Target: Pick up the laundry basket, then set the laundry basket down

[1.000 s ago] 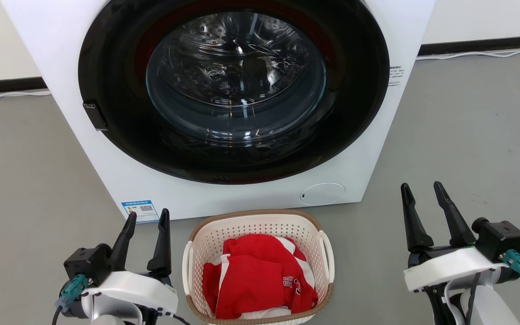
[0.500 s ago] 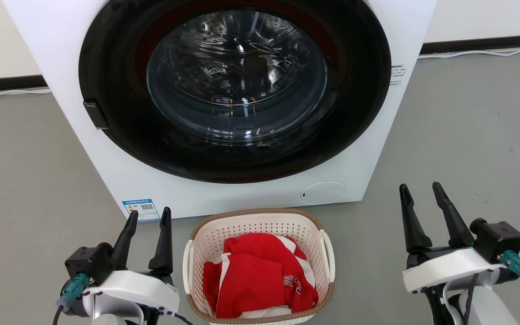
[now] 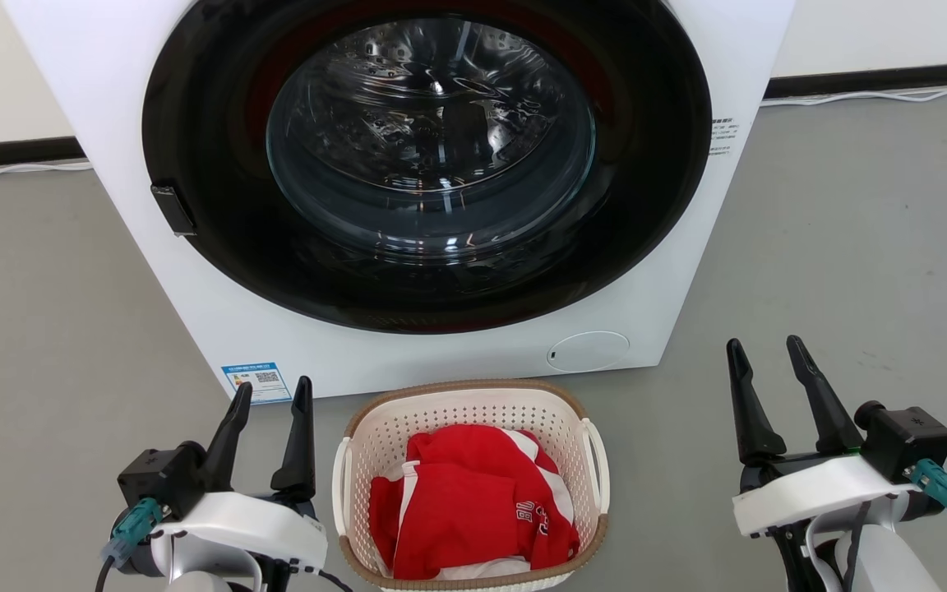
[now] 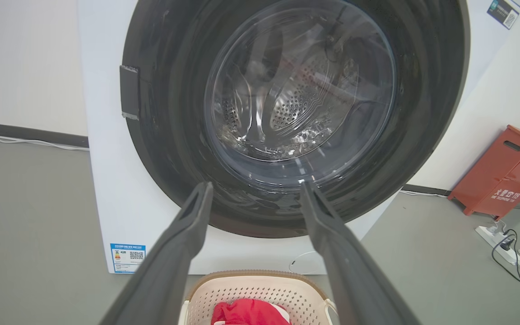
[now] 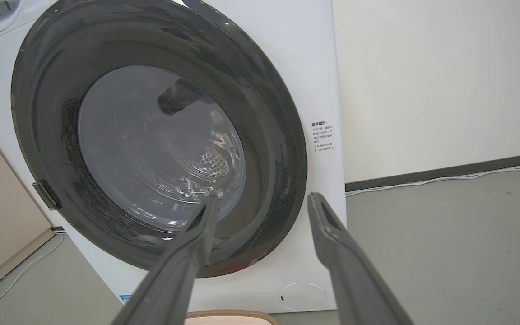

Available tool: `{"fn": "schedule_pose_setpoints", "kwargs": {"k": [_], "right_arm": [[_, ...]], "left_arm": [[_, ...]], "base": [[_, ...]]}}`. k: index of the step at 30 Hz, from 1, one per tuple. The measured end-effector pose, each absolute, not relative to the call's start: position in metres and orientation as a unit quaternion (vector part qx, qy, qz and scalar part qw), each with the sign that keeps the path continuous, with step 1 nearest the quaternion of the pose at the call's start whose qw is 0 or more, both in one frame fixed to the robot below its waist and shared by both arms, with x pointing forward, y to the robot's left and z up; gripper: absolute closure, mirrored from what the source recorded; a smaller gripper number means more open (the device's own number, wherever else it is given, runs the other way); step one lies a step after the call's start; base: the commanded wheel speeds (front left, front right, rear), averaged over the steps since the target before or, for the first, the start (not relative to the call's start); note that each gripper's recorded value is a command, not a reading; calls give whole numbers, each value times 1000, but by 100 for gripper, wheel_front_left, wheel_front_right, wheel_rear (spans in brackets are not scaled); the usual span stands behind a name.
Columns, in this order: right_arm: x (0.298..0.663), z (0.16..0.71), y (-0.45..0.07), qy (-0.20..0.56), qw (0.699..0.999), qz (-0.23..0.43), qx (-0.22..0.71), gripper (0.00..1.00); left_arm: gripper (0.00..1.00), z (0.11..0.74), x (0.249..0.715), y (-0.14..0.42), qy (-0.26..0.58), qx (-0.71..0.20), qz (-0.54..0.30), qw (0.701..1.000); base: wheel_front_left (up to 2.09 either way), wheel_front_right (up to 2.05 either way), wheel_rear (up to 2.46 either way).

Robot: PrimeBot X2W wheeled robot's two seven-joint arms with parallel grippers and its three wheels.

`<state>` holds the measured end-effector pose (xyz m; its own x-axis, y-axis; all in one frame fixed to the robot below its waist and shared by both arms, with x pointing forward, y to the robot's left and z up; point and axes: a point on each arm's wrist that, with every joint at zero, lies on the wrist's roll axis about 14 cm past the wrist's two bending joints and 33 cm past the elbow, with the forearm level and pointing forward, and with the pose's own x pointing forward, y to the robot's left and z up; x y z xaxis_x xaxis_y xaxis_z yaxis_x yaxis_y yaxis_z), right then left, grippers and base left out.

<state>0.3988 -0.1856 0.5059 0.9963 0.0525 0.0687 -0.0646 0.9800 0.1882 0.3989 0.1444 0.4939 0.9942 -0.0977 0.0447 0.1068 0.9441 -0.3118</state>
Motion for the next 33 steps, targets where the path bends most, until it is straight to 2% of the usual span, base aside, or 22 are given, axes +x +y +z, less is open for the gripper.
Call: {"fn": "schedule_pose_setpoints", "kwargs": {"k": [3,4,10,33], "right_arm": [[399,505,-185,-31,994,30,96,0],[399,505,-185,-29,995,30,96,100],[382,468,-182,26,993,21,110,100],[381,466,-194,38,972,-16,233,100]], "left_arm": [[0,494,399,144,-14,-164,-52,985],[100,493,399,143,-13,-168,-52,984],[100,459,383,144,41,-174,-40,983],[100,456,382,157,58,-285,-3,957]], "base": [[0,0,0],[0,0,0],[0,0,0],[0,0,0]]}}
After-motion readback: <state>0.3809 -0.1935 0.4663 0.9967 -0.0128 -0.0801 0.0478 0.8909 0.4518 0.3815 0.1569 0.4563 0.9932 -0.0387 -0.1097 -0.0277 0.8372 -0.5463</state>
